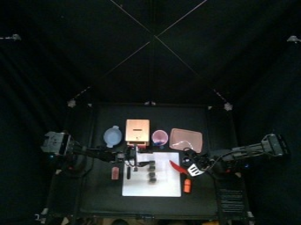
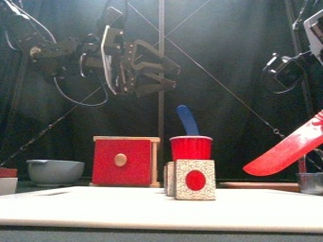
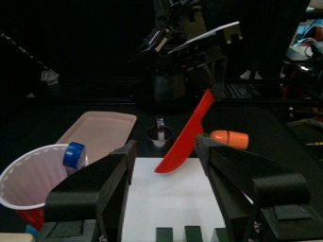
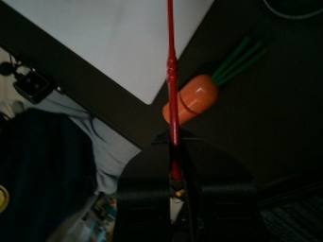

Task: Place sushi on board then cut the sushi with the knife then place the pieces on the plate
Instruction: Place the 4 sushi pieces on the plate

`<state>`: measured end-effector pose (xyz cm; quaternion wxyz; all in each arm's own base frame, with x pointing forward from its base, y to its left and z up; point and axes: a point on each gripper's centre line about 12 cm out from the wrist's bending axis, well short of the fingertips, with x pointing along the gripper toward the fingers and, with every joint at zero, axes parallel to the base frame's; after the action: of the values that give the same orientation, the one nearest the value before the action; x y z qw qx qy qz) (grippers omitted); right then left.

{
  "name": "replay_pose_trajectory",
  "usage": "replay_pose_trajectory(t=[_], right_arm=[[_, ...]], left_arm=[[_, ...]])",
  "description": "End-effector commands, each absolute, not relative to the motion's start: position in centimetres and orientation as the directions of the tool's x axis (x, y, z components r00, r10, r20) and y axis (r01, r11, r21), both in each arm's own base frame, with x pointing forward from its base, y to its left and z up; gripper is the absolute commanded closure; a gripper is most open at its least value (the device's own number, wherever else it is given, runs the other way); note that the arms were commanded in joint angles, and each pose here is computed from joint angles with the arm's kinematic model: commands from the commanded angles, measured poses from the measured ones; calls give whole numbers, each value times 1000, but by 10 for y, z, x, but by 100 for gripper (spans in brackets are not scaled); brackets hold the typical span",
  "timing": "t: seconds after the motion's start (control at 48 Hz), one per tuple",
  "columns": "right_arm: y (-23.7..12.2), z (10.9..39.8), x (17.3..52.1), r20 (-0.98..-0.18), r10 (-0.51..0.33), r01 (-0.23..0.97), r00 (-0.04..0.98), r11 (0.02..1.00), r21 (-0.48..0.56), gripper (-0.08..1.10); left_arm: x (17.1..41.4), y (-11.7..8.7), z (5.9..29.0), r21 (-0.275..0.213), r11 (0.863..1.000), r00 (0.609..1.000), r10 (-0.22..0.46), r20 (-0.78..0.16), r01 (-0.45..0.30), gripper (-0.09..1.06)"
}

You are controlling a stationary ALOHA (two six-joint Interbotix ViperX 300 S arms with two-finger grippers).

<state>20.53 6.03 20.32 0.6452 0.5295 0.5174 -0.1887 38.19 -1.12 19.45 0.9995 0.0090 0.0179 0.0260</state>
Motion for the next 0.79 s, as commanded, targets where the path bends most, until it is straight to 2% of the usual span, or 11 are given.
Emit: replay_pose_trajectory(t=[0.021,0.167,0.292,0.479,0.688,0.792], right_arm=[[67,211,219,-834,277,782,477,300,547,66],[71,206,229,-809,270,780,523,231,582,59],[75,195,239,-813,275,807,514,166,567,42],[81,179,255,-834,271,832,481,160,532,20],[86,171,273,-851,257,839,459,192,510,17],[81,172,283,-853,214,809,475,274,519,17]], left_arm=[[387,-14,203,31,999,999,38,-4,-38,9],[385,-15,201,49,999,1000,21,-10,-21,9],[381,-17,199,62,998,1000,4,-15,-3,9],[378,-17,198,65,998,1000,3,-19,-2,9],[376,-17,197,66,998,1000,3,-24,-2,9],[376,-17,198,66,998,1000,2,-21,0,9]])
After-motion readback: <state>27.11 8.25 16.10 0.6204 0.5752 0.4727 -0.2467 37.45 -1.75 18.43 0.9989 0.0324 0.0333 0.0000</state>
